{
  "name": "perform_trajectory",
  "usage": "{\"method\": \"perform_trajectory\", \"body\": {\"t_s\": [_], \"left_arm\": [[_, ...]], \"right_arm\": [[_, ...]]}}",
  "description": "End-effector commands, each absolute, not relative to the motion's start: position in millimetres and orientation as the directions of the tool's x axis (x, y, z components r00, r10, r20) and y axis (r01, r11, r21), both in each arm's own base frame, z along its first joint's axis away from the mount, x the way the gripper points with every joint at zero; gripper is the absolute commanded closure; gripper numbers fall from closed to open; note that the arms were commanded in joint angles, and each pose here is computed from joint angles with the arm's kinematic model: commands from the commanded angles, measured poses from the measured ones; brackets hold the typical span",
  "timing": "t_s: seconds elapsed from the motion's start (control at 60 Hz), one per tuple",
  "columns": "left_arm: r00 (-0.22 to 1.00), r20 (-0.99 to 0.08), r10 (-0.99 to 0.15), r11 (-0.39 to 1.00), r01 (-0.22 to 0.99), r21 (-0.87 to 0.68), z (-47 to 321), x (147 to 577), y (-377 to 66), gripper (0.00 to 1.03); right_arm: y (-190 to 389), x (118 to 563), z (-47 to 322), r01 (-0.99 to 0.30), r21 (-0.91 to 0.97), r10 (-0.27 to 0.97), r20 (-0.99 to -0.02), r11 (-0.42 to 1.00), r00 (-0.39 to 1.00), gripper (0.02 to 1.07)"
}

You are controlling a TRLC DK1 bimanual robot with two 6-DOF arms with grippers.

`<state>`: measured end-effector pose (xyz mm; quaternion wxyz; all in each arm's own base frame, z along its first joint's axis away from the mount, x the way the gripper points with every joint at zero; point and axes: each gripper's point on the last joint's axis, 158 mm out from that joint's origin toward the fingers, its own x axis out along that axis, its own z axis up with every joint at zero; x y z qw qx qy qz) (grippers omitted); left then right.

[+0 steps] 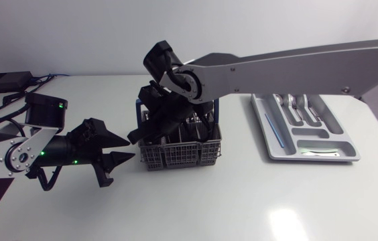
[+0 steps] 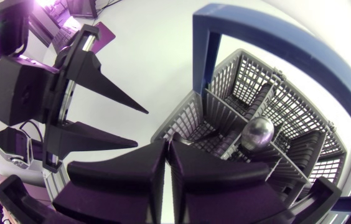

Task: Unload the cutlery basket into the drawer organizer.

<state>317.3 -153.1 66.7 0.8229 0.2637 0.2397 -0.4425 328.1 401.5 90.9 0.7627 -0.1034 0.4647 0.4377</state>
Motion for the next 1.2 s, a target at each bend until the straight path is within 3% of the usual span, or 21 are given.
{"method": "perform_trajectory", "body": {"t_s": [0.0, 0.267, 0.617, 0.95, 1.183], "left_arm": [[0.461, -0.641, -0.614, 0.450, 0.871, 0.196, 56.8, 303.3, -156.1, 0.55], [0.461, -0.634, -0.621, 0.451, 0.871, 0.192, 60.1, 301.3, -159.8, 0.55], [0.465, -0.615, -0.636, 0.448, 0.872, 0.197, 76.1, 296.7, -167.3, 0.55], [0.467, -0.611, -0.639, 0.444, 0.873, 0.203, 95.8, 290.1, -172.1, 0.55], [0.471, -0.617, -0.631, 0.444, 0.871, 0.212, 98.7, 287.9, -172.7, 0.55]], "right_arm": [[404.0, 319.3, 115.6, -0.789, 0.242, 0.602, -0.775, 0.565, 0.193, 1.01], [402.6, 300.3, 182.7, -0.802, 0.375, 0.732, -0.672, 0.465, 0.110, 1.01], [348.9, 288.4, 237.3, -0.770, 0.445, 0.775, -0.624, 0.458, 0.100, 1.01], [253.2, 250.7, 226.7, -0.702, 0.436, 0.681, -0.726, 0.563, 0.095, 1.01], [150.9, 253.7, 180.3, -0.545, 0.364, 0.515, -0.844, 0.756, 0.151, 1.01]]}}
